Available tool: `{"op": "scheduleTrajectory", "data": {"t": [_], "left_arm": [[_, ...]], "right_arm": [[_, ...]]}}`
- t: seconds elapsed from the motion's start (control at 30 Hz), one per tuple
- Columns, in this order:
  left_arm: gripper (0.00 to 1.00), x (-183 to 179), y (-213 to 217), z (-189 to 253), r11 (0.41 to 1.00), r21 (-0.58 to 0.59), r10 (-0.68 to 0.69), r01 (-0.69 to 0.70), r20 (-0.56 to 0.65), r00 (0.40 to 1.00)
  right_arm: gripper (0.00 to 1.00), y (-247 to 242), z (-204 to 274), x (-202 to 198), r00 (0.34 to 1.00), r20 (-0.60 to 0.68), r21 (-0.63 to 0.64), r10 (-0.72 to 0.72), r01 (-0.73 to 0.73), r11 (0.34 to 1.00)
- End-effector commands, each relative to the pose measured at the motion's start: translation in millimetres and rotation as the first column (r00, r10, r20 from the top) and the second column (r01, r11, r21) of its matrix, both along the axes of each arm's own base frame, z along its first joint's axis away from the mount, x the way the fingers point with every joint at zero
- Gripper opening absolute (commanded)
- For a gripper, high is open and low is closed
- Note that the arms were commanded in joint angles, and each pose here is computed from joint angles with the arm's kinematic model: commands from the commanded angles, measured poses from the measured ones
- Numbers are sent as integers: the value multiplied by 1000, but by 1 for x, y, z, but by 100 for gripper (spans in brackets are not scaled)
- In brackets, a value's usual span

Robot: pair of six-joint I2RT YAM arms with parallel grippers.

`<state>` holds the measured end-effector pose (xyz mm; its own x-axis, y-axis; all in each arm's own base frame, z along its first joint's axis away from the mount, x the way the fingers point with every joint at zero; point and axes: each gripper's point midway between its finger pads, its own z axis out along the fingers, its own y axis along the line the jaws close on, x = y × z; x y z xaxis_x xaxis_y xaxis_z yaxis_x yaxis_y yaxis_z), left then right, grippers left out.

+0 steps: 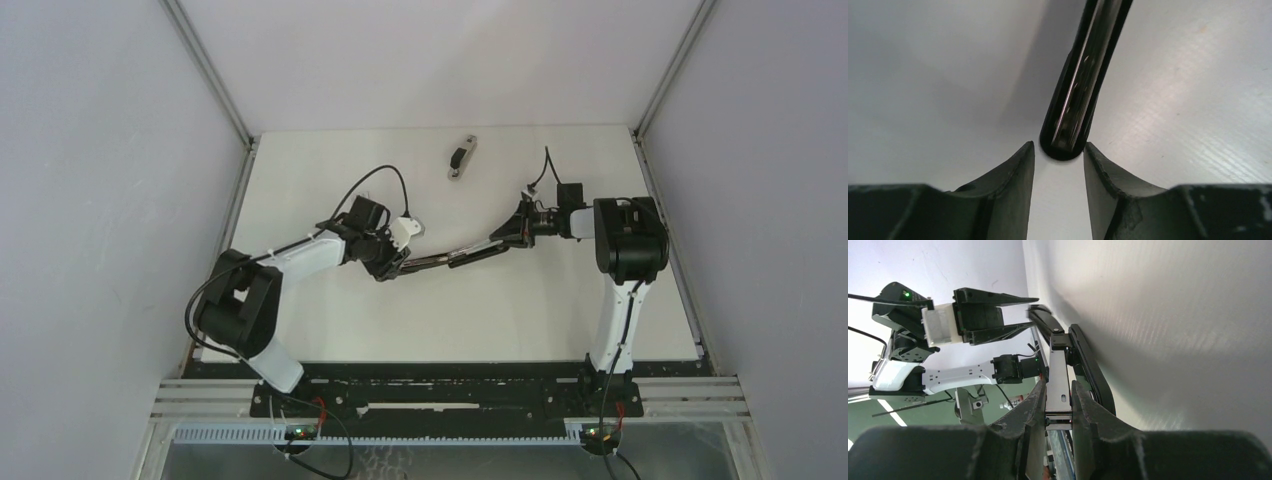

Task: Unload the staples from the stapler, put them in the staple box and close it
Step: Unload the staple at the center of the board.

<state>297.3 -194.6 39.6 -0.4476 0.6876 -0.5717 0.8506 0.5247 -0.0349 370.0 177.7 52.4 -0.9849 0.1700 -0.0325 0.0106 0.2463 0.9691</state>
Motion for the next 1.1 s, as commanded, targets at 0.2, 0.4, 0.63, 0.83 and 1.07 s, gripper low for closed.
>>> {"op": "scheduleTrajectory", "data": {"t": [0.2,0.4,0.63,0.83,1.07], "left_arm": [[58,-8,24,-17,988,140,63,-57,-41,997],[70,0,15,12,996,75,40,-41,5,999],[87,1,-11,50,997,-67,-46,47,19,999],[92,13,-36,66,985,-149,-93,92,2,996],[89,26,-65,81,961,-239,-155,139,-50,987]], "right_arm": [[11,-14,30,18,993,110,-8,-41,42,999],[11,-12,34,17,987,161,-23,-23,27,999],[11,-4,43,10,967,252,-36,29,-21,999],[11,3,53,3,956,284,-6,69,-70,998],[9,10,74,-7,939,326,41,112,-132,990]]}}
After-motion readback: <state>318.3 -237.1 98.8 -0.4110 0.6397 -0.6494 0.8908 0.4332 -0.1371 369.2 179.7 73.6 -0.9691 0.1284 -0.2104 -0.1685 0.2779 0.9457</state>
